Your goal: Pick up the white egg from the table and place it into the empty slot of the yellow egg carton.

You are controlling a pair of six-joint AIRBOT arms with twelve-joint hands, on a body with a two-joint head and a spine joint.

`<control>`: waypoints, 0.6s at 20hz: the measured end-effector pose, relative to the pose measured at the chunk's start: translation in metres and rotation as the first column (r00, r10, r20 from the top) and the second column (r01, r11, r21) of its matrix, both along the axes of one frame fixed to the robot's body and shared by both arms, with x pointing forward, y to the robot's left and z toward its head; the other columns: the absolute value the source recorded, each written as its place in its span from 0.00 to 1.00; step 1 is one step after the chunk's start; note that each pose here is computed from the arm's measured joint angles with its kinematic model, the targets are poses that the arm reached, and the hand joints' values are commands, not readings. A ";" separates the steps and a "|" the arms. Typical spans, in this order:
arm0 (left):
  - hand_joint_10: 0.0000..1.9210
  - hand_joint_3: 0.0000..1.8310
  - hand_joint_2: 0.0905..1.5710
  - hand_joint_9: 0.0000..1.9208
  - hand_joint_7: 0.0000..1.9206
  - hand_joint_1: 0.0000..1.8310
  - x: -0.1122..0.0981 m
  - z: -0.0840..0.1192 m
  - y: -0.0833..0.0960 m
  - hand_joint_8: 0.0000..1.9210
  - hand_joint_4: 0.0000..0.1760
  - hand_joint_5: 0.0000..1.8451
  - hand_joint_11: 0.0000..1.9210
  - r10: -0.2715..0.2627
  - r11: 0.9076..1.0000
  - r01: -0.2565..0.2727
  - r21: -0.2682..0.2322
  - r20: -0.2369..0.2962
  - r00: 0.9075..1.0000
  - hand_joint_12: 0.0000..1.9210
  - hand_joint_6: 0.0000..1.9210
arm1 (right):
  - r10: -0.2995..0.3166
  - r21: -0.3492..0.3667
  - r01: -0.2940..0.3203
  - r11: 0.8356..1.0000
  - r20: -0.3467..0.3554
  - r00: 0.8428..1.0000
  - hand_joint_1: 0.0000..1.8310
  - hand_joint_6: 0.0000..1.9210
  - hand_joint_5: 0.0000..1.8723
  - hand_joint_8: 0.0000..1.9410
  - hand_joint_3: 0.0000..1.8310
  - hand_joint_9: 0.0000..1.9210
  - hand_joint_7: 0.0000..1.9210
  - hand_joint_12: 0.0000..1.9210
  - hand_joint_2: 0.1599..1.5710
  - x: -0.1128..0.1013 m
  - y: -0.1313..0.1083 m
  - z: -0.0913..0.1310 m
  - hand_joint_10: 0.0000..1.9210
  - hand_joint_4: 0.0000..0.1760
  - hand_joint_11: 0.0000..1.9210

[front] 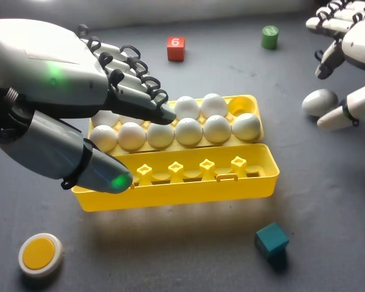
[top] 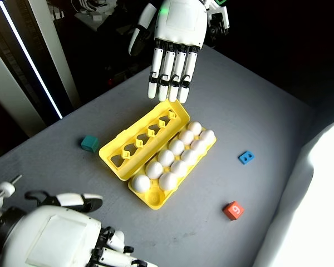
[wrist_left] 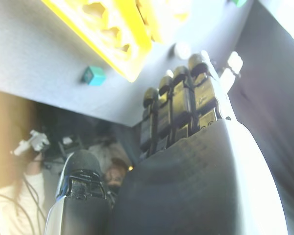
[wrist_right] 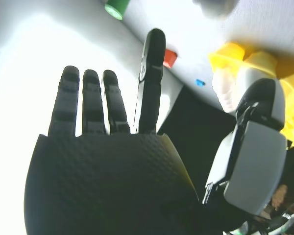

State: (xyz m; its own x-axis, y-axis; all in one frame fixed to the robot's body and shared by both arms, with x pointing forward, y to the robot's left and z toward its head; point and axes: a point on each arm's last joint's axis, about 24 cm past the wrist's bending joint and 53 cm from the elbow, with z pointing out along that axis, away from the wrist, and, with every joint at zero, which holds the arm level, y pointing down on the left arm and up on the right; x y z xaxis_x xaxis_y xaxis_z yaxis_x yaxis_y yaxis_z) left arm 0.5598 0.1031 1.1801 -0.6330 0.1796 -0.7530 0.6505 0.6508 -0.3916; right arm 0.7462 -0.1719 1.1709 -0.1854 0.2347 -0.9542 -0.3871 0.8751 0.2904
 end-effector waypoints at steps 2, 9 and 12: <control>0.00 0.00 0.78 0.06 0.08 0.00 0.000 -0.002 0.002 0.00 0.00 0.09 0.00 0.002 1.000 -0.002 0.004 -0.004 1.000 0.11 0.00 | 0.003 -0.001 -0.003 1.000 -0.009 1.000 0.26 0.02 0.44 0.00 0.00 0.00 0.01 0.00 0.44 0.005 -0.004 -0.005 0.00 0.44 0.00; 0.00 0.00 0.78 0.07 0.08 0.00 0.005 0.003 0.004 0.00 0.00 0.09 0.00 0.011 1.000 -0.011 -0.008 0.001 1.000 0.11 0.00 | 0.000 0.001 0.000 1.000 -0.008 1.000 0.33 0.02 0.46 0.01 0.01 0.00 0.03 0.00 0.46 0.020 -0.006 -0.015 0.00 0.24 0.00; 0.00 0.00 0.78 0.06 0.08 0.00 0.005 0.007 0.003 0.00 0.00 0.10 0.00 0.009 1.000 -0.009 -0.014 0.007 1.000 0.12 0.00 | 0.011 -0.010 -0.011 1.000 -0.003 1.000 0.33 0.02 0.46 0.00 0.01 0.00 0.03 0.00 0.46 0.026 -0.001 -0.020 0.00 0.35 0.00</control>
